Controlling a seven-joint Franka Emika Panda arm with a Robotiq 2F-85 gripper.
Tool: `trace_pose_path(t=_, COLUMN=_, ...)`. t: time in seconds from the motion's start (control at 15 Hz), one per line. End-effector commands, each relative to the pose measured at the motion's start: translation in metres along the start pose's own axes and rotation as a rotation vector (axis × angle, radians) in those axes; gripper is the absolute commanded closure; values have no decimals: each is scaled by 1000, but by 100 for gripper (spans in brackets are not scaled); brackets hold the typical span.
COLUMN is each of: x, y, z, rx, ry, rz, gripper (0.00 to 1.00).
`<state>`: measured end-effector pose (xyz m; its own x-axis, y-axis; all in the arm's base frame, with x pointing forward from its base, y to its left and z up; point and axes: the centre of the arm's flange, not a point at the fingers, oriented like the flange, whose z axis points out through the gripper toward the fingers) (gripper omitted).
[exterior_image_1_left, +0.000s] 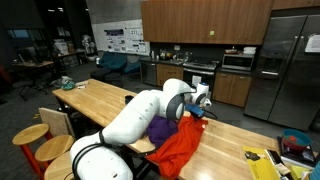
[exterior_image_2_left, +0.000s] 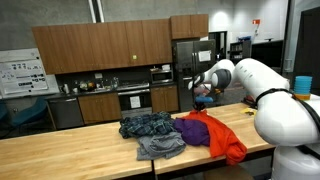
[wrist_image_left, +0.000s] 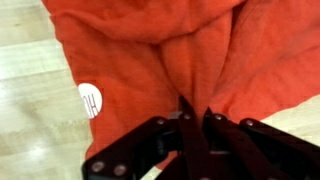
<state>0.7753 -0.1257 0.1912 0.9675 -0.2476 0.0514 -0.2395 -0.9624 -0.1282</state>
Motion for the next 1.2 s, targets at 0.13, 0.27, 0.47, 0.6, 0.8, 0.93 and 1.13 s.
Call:
trace_pose_path(t=0.13, x=3, y=-14, z=-41, rx=6, ry=80, rz=-40, gripper=98)
trace_pose_path(t=0.27, x=6, y=-17, z=-51, rx=-1, ry=105, rz=-46, gripper=98)
trace_pose_path(t=0.47, x=11, y=-18, z=-66, rx=-11, ry=137, rz=-47, gripper=98)
trace_pose_path(t=0.6, x=15, y=-16, z=-76, rx=-16, ry=153, rz=-42, gripper=98)
trace_pose_path(t=0.8, x=20, y=-10, z=-90, rx=-25, ry=176, rz=-31, gripper=98)
trace_pose_path(t=0.93, x=20, y=-10, z=-98, rx=-32, ry=191, rz=-15, gripper=98)
trace_pose_path(t=1.13, x=10, y=-16, z=-107, rx=-76, ry=209, rz=18, gripper=98)
